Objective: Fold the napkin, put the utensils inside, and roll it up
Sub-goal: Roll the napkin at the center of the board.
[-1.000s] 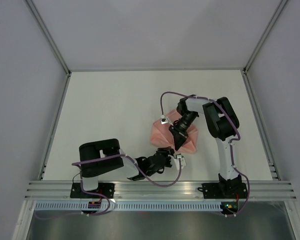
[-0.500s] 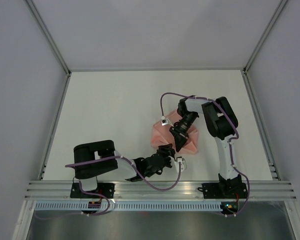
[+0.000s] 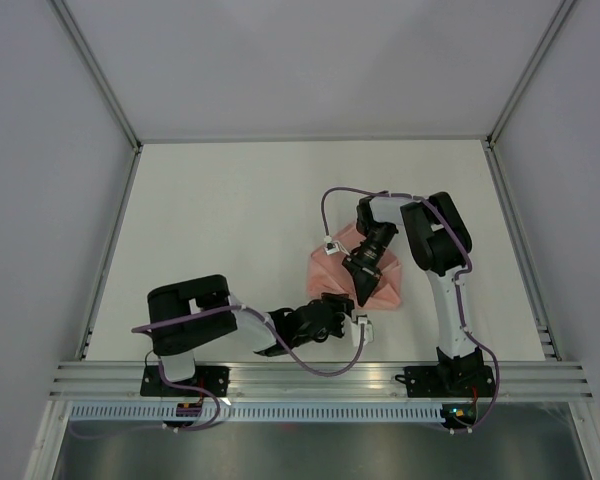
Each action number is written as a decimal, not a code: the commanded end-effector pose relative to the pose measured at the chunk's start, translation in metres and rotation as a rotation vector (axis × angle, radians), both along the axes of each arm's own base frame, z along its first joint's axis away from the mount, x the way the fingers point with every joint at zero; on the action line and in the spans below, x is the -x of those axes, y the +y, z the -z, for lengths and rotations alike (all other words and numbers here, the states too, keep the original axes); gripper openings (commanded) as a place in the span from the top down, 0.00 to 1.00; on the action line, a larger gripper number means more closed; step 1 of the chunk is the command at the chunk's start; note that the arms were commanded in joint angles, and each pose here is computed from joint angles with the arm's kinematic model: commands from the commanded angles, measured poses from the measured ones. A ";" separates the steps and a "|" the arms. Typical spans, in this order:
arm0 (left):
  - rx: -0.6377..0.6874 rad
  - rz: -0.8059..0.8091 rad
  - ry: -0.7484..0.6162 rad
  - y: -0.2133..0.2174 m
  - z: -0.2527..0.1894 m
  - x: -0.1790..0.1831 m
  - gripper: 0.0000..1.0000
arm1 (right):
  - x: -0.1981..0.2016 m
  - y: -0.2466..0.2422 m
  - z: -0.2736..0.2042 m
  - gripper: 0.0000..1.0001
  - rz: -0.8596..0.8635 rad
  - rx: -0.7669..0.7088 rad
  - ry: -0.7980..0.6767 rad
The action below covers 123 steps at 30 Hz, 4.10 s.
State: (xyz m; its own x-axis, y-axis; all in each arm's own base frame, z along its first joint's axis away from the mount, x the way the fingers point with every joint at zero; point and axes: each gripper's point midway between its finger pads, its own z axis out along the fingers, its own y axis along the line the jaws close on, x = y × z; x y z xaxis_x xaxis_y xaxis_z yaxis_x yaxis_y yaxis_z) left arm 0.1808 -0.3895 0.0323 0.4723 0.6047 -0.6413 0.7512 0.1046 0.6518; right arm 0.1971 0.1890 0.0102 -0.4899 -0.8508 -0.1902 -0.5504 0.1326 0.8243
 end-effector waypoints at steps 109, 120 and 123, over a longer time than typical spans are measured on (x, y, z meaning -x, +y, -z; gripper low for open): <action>0.069 -0.093 1.492 0.025 0.075 0.009 0.75 | 0.006 0.008 0.009 0.76 -0.081 -0.095 -1.181; 0.291 -0.042 1.385 0.012 -0.005 -0.031 0.61 | 0.026 0.009 0.022 0.87 -0.157 -0.085 -0.971; 0.317 -0.034 1.355 0.009 -0.018 -0.038 0.58 | 0.032 0.007 0.029 0.88 -0.175 -0.071 -0.897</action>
